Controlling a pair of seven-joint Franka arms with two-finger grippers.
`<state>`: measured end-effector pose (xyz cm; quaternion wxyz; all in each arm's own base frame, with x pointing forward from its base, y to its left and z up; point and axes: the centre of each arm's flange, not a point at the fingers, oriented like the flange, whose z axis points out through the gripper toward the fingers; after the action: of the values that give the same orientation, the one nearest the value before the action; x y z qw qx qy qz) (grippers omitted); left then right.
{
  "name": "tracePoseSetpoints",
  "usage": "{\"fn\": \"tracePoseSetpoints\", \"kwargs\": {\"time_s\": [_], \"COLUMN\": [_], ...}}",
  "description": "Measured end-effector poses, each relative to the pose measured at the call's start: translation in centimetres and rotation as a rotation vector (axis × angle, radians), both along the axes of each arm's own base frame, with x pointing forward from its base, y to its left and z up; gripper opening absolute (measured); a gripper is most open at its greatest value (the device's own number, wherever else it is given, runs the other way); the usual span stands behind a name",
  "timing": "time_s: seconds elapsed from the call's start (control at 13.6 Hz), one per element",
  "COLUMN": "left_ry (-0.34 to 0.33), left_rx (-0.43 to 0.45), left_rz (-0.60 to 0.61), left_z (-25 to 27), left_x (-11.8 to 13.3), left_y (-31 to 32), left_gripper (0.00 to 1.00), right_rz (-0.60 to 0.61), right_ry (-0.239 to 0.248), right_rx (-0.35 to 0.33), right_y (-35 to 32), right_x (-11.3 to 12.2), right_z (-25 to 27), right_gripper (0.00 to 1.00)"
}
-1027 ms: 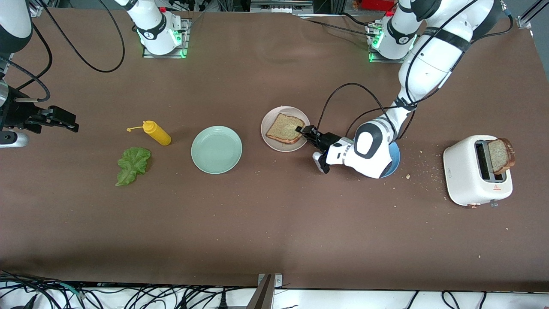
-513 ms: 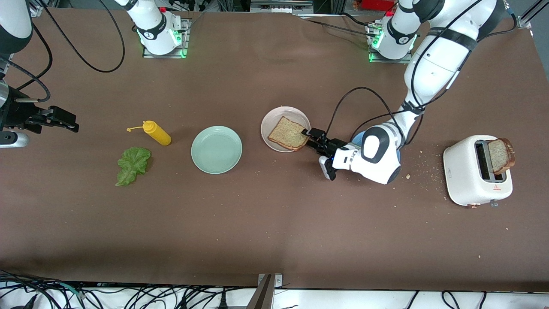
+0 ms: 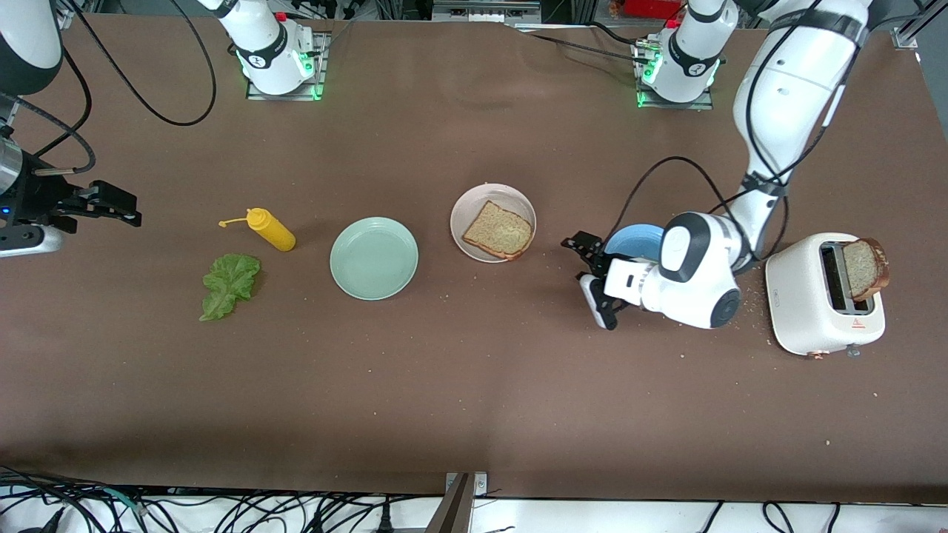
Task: Make sandwich in beige plate with both arms
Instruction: 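Open the left gripper and withdraw it while the right gripper reaches out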
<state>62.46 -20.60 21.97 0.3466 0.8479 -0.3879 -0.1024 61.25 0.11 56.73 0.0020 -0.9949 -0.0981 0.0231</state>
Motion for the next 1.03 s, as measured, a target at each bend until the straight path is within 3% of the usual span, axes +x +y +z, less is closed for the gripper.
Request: {"fn": "tracePoseSetpoints", "kwargs": {"time_s": [0.29, 0.59, 0.81, 1.03], "left_ry": [-0.058, -0.080, -0.129, -0.156], "left_rx": [0.214, 0.479, 0.571, 0.605], "left_rz": [0.055, 0.198, 0.315, 0.380], "left_z": [8.8, 21.6, 30.0, 35.8], "left_x": [1.5, 1.5, 0.4, -1.8], "left_y": [3.9, 5.3, 7.1, 9.9], "left_gripper": [1.00, 1.00, 1.00, 1.00], "right_rz": [0.279, 0.554, 0.675, 0.792], "right_ry": [-0.007, -0.013, -0.010, -0.046], "right_rx": [0.128, 0.328, 0.537, 0.687], "right_y": [0.9, -1.8, -7.5, -12.1], "right_x": [0.1, -0.2, -0.3, -0.7], "right_z": [-0.3, -3.1, -8.1, -13.0], "right_gripper": [1.00, 1.00, 1.00, 1.00]}}
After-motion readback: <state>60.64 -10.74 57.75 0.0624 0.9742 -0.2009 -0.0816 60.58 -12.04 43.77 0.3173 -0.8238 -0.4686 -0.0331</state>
